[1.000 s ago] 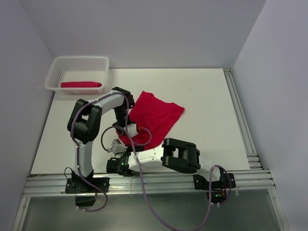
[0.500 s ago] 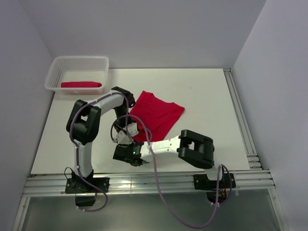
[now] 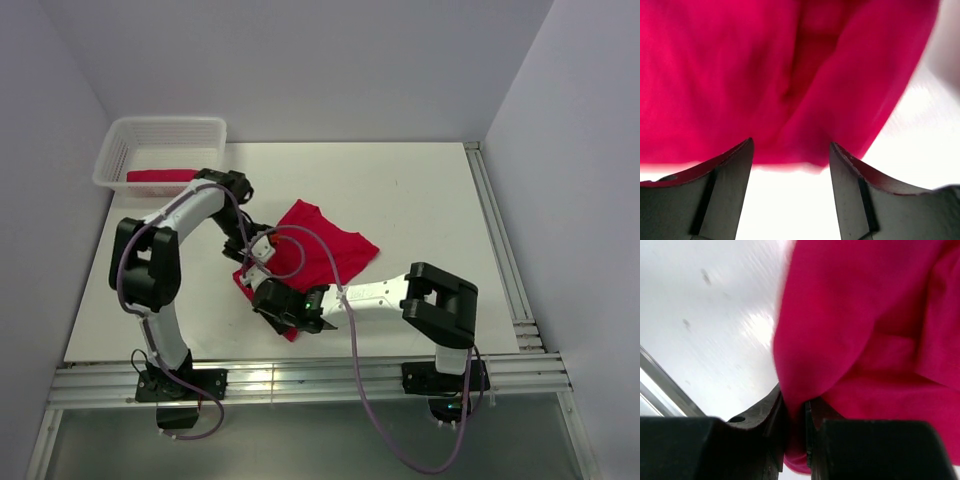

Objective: Roll the t-shirts
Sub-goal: Roll the tshirt

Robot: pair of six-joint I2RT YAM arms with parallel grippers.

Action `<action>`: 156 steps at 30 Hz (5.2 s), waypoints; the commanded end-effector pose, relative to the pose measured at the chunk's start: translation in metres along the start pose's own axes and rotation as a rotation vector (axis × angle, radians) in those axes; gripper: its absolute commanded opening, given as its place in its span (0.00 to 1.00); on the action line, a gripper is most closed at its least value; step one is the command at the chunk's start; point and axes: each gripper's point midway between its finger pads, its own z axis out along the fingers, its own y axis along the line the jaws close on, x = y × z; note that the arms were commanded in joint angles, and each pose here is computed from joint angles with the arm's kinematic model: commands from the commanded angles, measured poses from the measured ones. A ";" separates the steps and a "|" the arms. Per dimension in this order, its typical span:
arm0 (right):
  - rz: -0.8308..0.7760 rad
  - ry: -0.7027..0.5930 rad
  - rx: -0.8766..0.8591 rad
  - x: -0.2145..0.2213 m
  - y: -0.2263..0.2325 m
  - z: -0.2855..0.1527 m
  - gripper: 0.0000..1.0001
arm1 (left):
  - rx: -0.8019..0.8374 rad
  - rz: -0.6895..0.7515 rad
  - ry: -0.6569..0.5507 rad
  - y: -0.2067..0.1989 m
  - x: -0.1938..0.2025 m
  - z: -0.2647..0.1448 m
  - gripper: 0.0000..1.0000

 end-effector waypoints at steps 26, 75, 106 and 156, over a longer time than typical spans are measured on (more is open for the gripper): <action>0.329 0.284 -0.579 0.065 0.003 -0.004 0.00 | -0.491 0.346 -0.024 -0.048 -0.005 -0.061 0.80; 0.560 0.262 -0.782 0.041 -0.032 -0.007 0.00 | 0.014 0.587 0.155 -0.084 -0.006 0.032 0.19; 0.567 0.134 -0.706 0.027 -0.063 -0.051 0.56 | 0.432 0.275 0.043 -0.087 0.003 0.045 0.00; -0.433 0.055 0.539 -0.011 0.012 -0.020 0.79 | 0.569 0.143 0.179 -0.069 0.033 0.067 0.00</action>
